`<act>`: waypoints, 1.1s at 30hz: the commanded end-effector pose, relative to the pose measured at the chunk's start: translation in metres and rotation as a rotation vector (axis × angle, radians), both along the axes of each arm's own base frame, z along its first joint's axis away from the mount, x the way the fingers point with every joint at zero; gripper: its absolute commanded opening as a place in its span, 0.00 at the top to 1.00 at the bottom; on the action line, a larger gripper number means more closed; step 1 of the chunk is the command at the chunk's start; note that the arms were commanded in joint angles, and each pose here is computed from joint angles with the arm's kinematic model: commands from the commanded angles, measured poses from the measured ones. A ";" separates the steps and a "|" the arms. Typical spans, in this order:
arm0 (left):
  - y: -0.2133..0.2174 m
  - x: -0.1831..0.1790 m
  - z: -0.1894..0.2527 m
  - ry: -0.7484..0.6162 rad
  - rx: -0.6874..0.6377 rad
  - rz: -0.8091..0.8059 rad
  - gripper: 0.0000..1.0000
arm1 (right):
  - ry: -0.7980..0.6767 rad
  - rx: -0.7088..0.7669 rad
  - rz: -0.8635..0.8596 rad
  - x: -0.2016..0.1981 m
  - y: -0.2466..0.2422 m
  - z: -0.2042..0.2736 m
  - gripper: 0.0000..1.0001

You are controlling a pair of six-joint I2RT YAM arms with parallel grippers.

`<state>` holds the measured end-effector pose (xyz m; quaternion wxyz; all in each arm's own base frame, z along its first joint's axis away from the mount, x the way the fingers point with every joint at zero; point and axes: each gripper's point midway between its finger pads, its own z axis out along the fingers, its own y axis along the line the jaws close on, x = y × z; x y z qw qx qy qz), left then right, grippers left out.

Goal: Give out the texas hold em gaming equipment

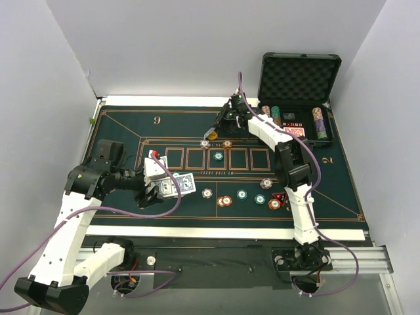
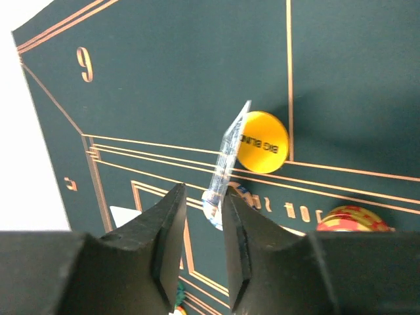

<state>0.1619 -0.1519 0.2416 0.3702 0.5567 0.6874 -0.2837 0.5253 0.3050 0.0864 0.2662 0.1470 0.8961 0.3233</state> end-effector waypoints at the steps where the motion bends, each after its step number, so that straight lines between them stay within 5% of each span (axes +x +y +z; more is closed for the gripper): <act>1: -0.003 0.001 0.018 -0.055 -0.036 -0.007 0.65 | 0.054 -0.112 -0.006 -0.001 -0.020 -0.024 0.69; 10: -0.002 0.000 0.019 -0.063 -0.035 -0.008 0.65 | 0.086 -0.223 -0.015 -0.017 -0.057 -0.020 0.59; 19: -0.001 -0.002 0.018 -0.070 -0.031 -0.009 0.65 | -0.004 -0.229 0.004 -0.046 -0.075 0.048 0.45; 25: 0.000 -0.004 0.017 -0.072 -0.022 -0.012 0.65 | -0.153 -0.075 0.053 -0.094 -0.060 0.141 0.29; 28: 0.001 -0.006 0.013 -0.069 -0.015 -0.015 0.65 | -0.148 0.025 0.129 -0.144 -0.042 0.152 0.15; 33: 0.002 -0.007 0.009 -0.064 -0.010 -0.020 0.65 | -0.240 0.273 0.240 -0.228 0.000 0.199 0.05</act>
